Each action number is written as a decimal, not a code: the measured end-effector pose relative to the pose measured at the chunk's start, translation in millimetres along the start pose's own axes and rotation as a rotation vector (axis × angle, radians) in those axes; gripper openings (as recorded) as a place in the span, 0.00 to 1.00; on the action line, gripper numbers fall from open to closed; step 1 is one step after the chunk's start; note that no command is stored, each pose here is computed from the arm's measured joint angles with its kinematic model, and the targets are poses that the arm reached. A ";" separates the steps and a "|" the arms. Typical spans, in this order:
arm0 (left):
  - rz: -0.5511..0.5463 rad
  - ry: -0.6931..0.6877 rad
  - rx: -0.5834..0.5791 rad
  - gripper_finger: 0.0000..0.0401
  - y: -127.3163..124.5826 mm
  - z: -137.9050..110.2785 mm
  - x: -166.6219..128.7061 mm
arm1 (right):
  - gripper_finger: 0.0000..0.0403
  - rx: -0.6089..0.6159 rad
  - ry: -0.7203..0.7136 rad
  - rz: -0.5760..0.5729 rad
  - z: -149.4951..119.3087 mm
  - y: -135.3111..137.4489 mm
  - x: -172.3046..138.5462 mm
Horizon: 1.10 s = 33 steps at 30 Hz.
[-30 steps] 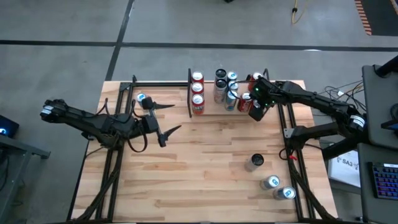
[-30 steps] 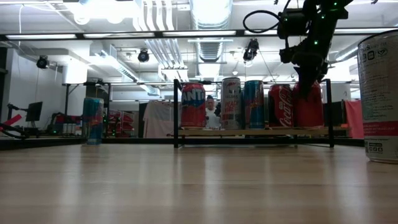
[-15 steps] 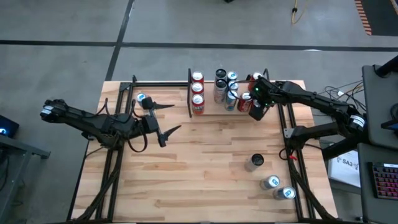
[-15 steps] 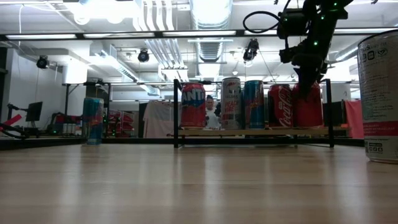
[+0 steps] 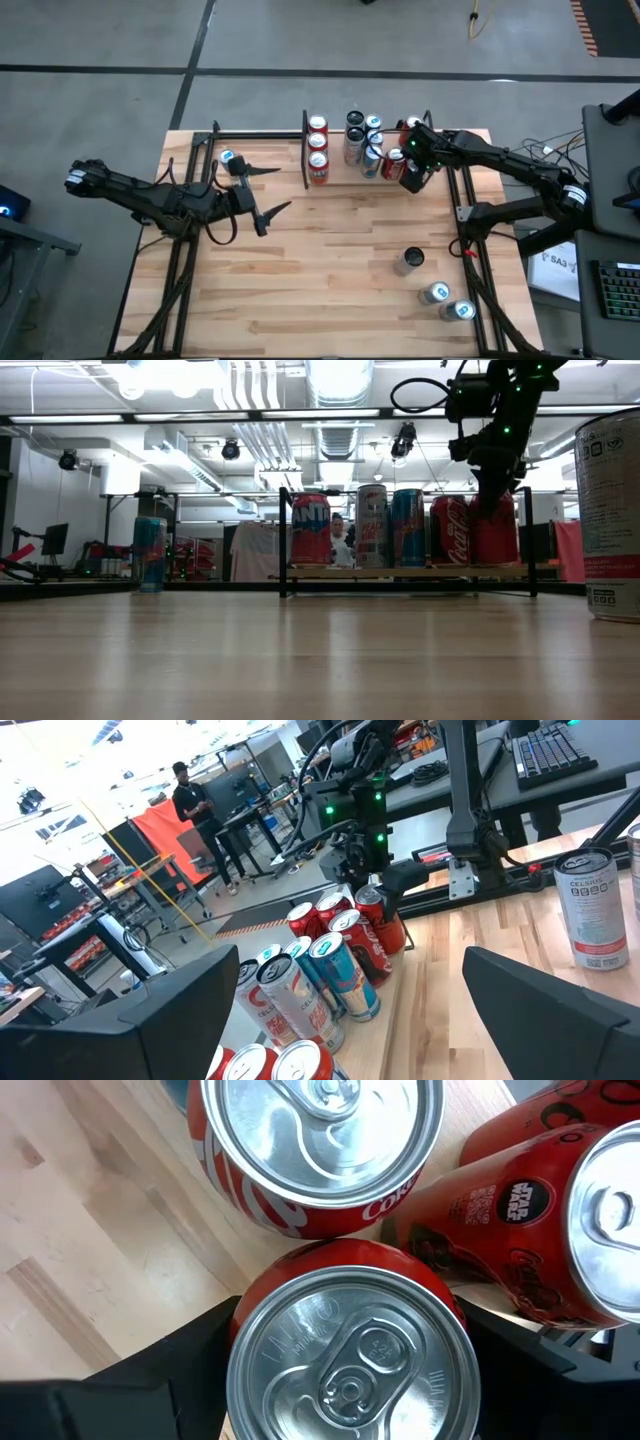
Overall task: Place canned beverage on shelf
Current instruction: Put the dark red soda can on the shelf
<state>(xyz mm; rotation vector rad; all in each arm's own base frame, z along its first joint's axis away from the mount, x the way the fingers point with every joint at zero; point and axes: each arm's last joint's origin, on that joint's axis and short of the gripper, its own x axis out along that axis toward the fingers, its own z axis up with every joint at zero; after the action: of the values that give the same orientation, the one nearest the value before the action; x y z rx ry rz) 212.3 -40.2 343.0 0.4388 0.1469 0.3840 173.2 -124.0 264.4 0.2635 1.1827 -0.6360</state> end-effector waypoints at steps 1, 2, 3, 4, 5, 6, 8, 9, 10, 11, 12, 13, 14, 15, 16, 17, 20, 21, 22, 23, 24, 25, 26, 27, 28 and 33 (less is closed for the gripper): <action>0.000 0.000 0.000 0.92 0.0 0.0 0.0 | 0.72 -0.004 0.000 0.000 0.0 0.0 0.0; 0.000 0.000 0.000 0.92 0.0 0.0 0.0 | 0.72 -0.009 0.000 0.001 0.0 0.0 0.0; 0.000 0.000 0.000 0.92 0.0 0.0 0.0 | 0.72 -0.011 0.000 0.001 0.0 0.0 0.0; 0.000 0.000 0.000 0.92 0.0 0.0 0.0 | 0.72 -0.011 0.000 0.001 0.0 0.0 0.0; 0.000 0.000 0.000 0.92 0.0 0.0 0.0 | 0.72 -0.006 0.000 0.000 0.0 -0.1 0.0; 0.000 0.000 0.000 0.92 0.0 0.0 0.0 | 0.72 0.004 0.000 -0.004 0.1 -0.2 0.0; 0.000 0.000 0.000 0.92 0.0 0.0 0.0 | 0.72 0.023 -0.001 -0.026 0.1 -0.8 -0.1; 0.000 0.000 0.000 0.92 0.0 0.0 0.0 | 0.72 0.023 0.001 -0.030 0.0 -0.8 -0.1; 0.000 0.000 0.000 0.92 0.0 0.0 0.0 | 0.72 0.023 0.002 -0.033 -0.2 -0.9 -0.2; 0.000 0.000 0.000 0.92 0.0 0.0 0.0 | 0.72 0.023 0.003 -0.034 -0.3 -0.9 -0.1; 0.000 0.000 0.000 0.92 0.0 0.0 0.0 | 0.72 0.024 0.003 -0.034 -0.3 -0.9 -0.2; 0.000 0.000 0.000 0.92 0.0 0.0 0.0 | 0.72 0.024 0.003 -0.034 -0.3 -0.9 -0.1; 0.000 0.000 0.000 0.92 0.0 0.0 0.0 | 0.72 0.025 0.003 -0.034 -0.3 -0.9 -0.2; 0.000 0.000 0.000 0.92 0.0 0.0 0.0 | 0.72 0.026 0.002 -0.034 -0.2 -0.9 -0.2; 0.000 0.001 0.001 0.92 0.0 -0.1 0.0 | 0.72 0.026 0.003 -0.035 -0.2 -1.0 -0.1; -0.001 0.001 0.001 0.92 -0.1 -0.2 0.0 | 0.72 0.026 0.003 -0.035 -0.3 -1.0 -0.2; -0.002 0.004 0.003 0.92 -0.2 -0.4 0.0 | 0.72 0.019 0.003 -0.029 -0.3 -0.8 -0.2; -0.002 0.004 0.003 0.92 -0.2 -0.4 0.0 | 0.72 0.019 0.003 -0.020 -0.3 -0.6 -0.2; -0.002 0.004 0.003 0.92 -0.2 -0.4 0.0 | 0.72 0.024 0.002 -0.013 -0.2 -0.4 -0.2; -0.002 0.004 0.003 0.92 -0.2 -0.4 0.0 | 0.72 0.031 0.001 -0.012 -0.2 -0.4 -0.2; -0.002 0.004 0.003 0.92 -0.2 -0.4 0.0 | 0.72 0.039 0.001 -0.012 -0.2 -0.4 -0.2; -0.002 0.004 0.003 0.92 -0.2 -0.4 0.0 | 0.72 0.042 0.001 -0.010 -0.2 -0.3 -0.2; -0.002 0.004 0.003 0.92 -0.2 -0.4 0.0 | 0.72 0.045 0.002 -0.009 -0.2 -0.3 -0.2; -0.002 0.004 0.003 0.92 -0.2 -0.4 0.0 | 0.72 0.047 0.002 -0.009 -0.2 -0.3 -0.3; -0.002 0.004 0.003 0.92 -0.2 -0.4 0.0 | 0.72 0.052 0.002 -0.009 -0.2 -0.2 -0.3; -0.002 0.004 0.004 0.92 -0.2 -0.6 0.0 | 0.72 0.058 0.003 -0.007 -0.3 -0.1 -0.3</action>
<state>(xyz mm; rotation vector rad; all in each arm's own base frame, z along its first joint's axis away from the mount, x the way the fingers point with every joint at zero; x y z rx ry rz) 212.2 -40.2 342.4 0.4416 0.1524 0.3829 172.8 -123.8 264.5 0.3096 1.1698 -0.6763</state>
